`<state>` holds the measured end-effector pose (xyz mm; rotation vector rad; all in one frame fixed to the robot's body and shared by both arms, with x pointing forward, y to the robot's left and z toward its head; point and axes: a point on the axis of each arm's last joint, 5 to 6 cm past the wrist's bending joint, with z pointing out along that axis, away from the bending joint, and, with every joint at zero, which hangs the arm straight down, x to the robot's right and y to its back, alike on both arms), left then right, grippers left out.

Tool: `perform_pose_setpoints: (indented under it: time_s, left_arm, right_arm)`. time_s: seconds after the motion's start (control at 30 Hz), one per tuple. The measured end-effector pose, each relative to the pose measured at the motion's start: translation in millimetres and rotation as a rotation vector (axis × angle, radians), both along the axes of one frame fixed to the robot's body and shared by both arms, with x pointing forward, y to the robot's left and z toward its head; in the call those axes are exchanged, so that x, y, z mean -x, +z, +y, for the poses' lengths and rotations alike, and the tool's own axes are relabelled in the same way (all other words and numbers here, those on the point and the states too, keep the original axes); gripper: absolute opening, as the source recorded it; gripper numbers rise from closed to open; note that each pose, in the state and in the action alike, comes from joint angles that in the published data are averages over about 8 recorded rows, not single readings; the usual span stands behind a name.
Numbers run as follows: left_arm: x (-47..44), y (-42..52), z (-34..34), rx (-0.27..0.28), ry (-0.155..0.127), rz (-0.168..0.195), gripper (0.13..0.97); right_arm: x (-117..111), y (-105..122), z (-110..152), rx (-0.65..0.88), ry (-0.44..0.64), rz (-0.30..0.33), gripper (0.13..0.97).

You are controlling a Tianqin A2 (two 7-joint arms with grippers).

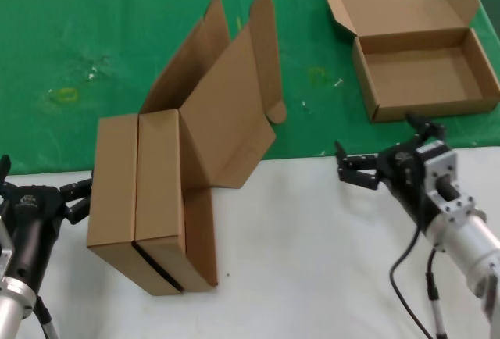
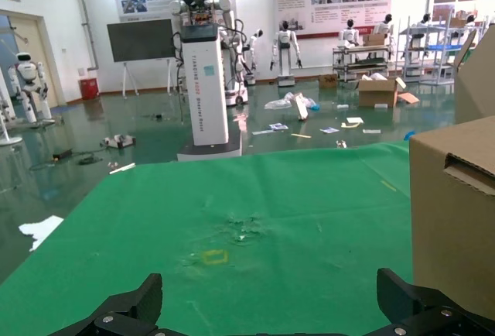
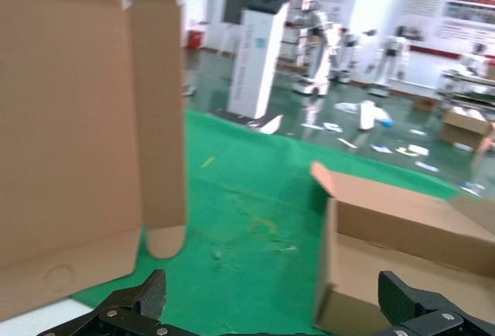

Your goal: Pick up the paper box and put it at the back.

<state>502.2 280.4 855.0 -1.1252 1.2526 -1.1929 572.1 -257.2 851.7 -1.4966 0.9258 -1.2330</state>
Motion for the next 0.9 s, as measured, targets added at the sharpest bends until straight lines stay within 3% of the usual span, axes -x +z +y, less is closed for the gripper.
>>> perform_pose_setpoints:
  time_s: [0.37,0.9]
  left_arm:
    - [0.0,0.0,0.0,0.000,0.000,0.000,0.966]
    - [0.0,0.0,0.0,0.000,0.000,0.000,0.966]
  right_arm:
    - [47.9,1.3,-17.2,-0.150,-0.126,-0.025,0.966]
    - [50.3,1.6,-18.0,-0.157,-0.132,-0.026,0.966]
